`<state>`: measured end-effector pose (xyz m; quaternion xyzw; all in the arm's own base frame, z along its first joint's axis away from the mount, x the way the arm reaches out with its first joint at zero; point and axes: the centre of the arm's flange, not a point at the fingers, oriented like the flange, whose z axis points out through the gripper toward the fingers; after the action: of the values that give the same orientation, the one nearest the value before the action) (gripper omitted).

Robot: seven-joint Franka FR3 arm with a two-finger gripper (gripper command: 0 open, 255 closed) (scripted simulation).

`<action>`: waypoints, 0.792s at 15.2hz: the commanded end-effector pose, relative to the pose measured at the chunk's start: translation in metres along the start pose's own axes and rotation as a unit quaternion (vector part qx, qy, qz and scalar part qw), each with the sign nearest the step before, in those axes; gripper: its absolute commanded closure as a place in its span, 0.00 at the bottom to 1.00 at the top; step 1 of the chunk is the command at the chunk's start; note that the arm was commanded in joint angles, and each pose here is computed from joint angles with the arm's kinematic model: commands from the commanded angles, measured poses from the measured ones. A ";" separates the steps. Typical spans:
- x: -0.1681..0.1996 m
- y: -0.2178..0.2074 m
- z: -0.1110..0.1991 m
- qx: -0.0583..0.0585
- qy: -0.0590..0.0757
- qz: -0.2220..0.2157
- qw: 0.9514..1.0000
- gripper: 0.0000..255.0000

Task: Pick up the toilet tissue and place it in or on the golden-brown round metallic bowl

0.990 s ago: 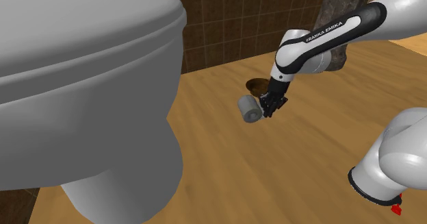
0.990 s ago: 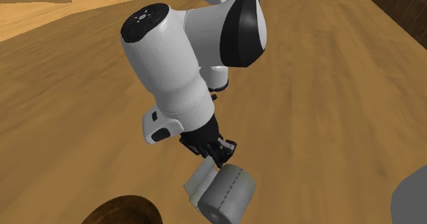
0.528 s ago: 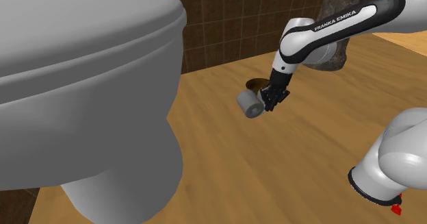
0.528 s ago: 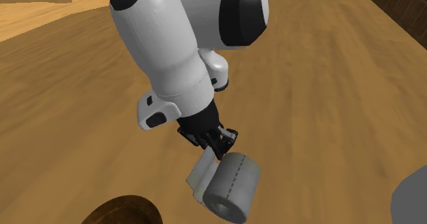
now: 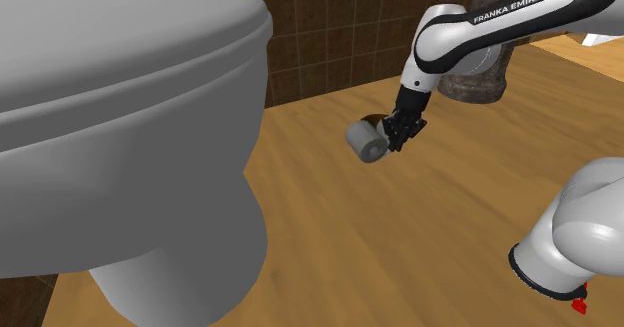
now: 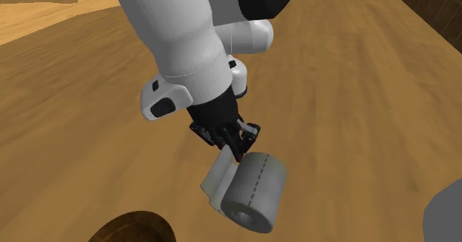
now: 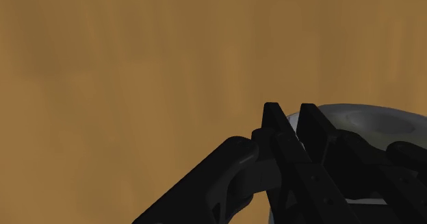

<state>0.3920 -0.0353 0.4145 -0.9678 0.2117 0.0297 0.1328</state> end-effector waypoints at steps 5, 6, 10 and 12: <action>-0.004 -0.008 -0.032 0.000 0.000 0.000 1.000 1.00; -0.004 -0.009 -0.037 0.000 0.000 0.000 1.000 1.00; 0.026 0.014 -0.048 0.000 0.000 0.000 1.000 1.00; 0.046 0.030 -0.055 0.000 0.000 0.000 1.000 1.00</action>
<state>0.4119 -0.0804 0.4537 -0.9677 0.2121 0.0299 0.1333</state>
